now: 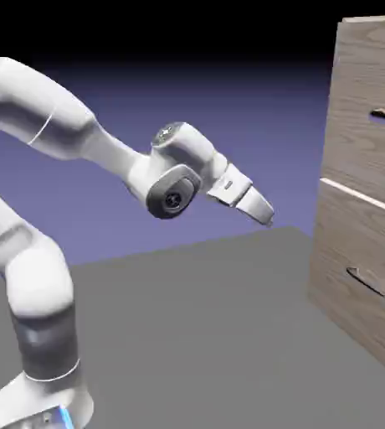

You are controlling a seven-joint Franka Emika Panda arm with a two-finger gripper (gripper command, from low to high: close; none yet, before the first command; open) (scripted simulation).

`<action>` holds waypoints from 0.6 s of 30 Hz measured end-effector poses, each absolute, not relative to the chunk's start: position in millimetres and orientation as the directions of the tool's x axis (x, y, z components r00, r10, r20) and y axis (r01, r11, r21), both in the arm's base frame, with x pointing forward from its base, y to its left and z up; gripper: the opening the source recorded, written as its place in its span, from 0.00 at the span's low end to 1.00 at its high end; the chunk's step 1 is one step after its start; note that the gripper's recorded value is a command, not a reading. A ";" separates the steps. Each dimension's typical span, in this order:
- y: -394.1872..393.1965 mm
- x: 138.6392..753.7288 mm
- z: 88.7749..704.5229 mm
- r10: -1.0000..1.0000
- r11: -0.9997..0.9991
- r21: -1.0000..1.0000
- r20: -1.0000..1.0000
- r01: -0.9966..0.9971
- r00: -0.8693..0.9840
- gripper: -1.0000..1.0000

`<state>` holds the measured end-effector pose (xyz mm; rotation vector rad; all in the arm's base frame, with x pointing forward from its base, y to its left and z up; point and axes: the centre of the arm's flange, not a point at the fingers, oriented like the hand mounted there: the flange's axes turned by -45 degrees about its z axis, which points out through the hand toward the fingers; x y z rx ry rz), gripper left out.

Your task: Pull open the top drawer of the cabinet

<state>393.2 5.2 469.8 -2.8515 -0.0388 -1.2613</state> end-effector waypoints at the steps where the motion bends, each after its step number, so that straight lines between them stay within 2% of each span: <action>1: 5.2 396.4 479.1 -0.021 -0.999 -0.048 0.758 0.024 0.652 0.50; 9: -4.7 420.2 543.8 -0.312 -0.936 -0.352 0.812 -0.014 0.493 0.50; 18: -31.7 450.8 590.7 -0.626 -0.752 -0.659 0.699 -0.027 0.346 0.50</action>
